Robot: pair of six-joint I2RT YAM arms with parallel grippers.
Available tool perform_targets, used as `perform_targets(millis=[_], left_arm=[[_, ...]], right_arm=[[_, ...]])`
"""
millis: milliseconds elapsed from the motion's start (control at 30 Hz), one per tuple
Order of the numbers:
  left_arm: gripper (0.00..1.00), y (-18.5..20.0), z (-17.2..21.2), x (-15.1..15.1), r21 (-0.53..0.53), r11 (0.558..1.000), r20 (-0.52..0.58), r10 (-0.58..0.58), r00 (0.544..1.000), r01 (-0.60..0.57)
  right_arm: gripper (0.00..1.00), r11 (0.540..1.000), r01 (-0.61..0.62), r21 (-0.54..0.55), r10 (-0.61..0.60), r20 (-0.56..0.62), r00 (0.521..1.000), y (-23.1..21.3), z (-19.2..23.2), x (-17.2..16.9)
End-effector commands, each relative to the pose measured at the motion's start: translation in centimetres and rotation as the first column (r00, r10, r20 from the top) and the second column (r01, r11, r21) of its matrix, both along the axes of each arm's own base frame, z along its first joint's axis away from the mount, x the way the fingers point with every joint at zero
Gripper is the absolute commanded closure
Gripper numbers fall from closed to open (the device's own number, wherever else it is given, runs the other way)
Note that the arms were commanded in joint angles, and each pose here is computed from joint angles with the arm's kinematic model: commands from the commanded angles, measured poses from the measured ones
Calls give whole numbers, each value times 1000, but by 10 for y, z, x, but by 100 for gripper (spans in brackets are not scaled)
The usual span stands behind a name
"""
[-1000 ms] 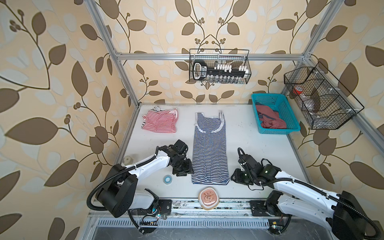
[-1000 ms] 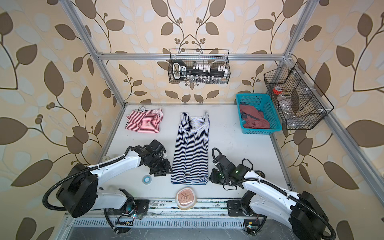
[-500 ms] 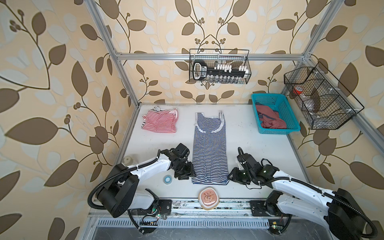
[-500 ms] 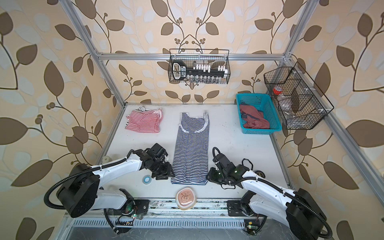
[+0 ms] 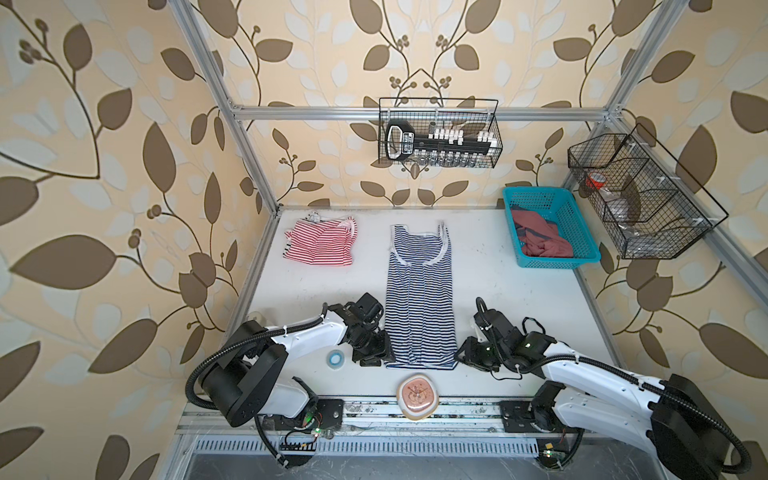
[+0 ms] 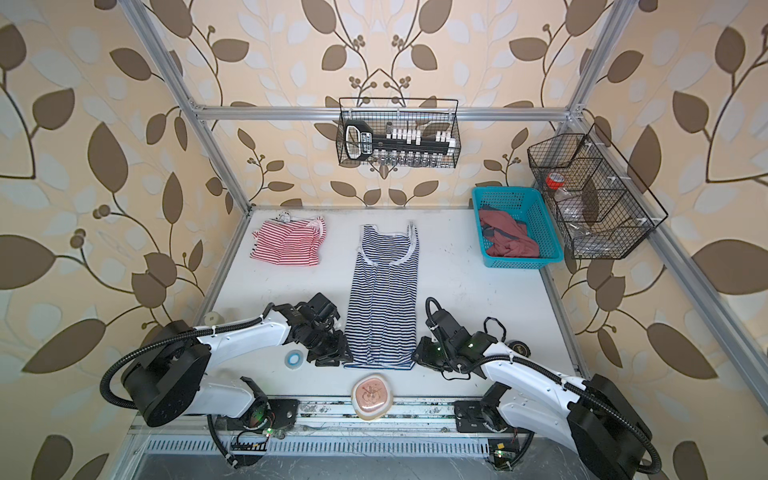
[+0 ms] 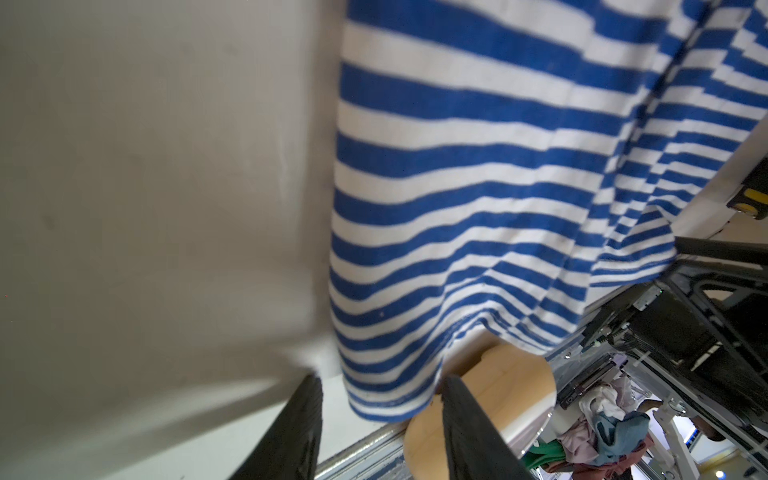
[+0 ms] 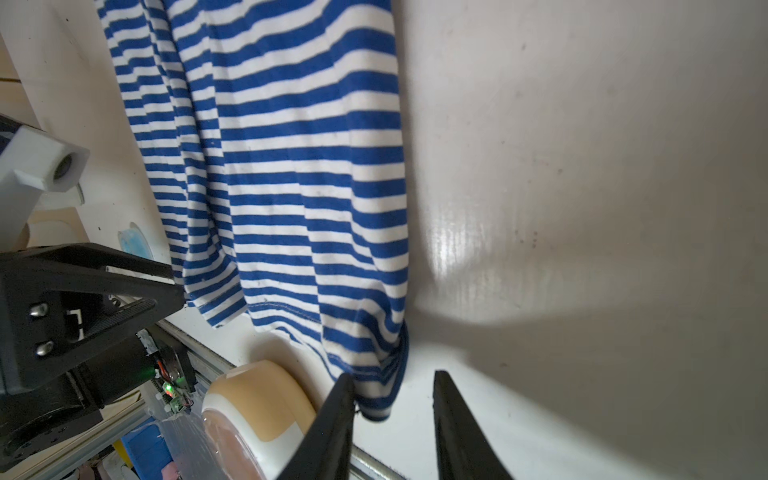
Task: Fold and stack the tank tops
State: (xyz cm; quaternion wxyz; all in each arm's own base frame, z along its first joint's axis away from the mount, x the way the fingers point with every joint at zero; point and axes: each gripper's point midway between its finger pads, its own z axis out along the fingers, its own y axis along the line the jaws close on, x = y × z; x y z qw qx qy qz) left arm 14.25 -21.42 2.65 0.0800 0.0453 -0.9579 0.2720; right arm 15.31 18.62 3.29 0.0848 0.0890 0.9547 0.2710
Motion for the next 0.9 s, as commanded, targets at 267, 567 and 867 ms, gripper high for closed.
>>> perform_targets(millis=[267,567,867], left_arm=[[64,-2,-14,-7,4,1000,-34,2,999,-1],[85,-1,-21,-14,19,1000,-60,6,998,-5],[98,5,-14,-13,27,999,-26,38,999,-37]], right_arm=[[73,999,22,28,-21,-17,1000,4,-6,0],[99,999,30,27,-29,-39,999,1,-14,-7],[100,998,51,-23,-52,-48,998,-17,-17,-18]])
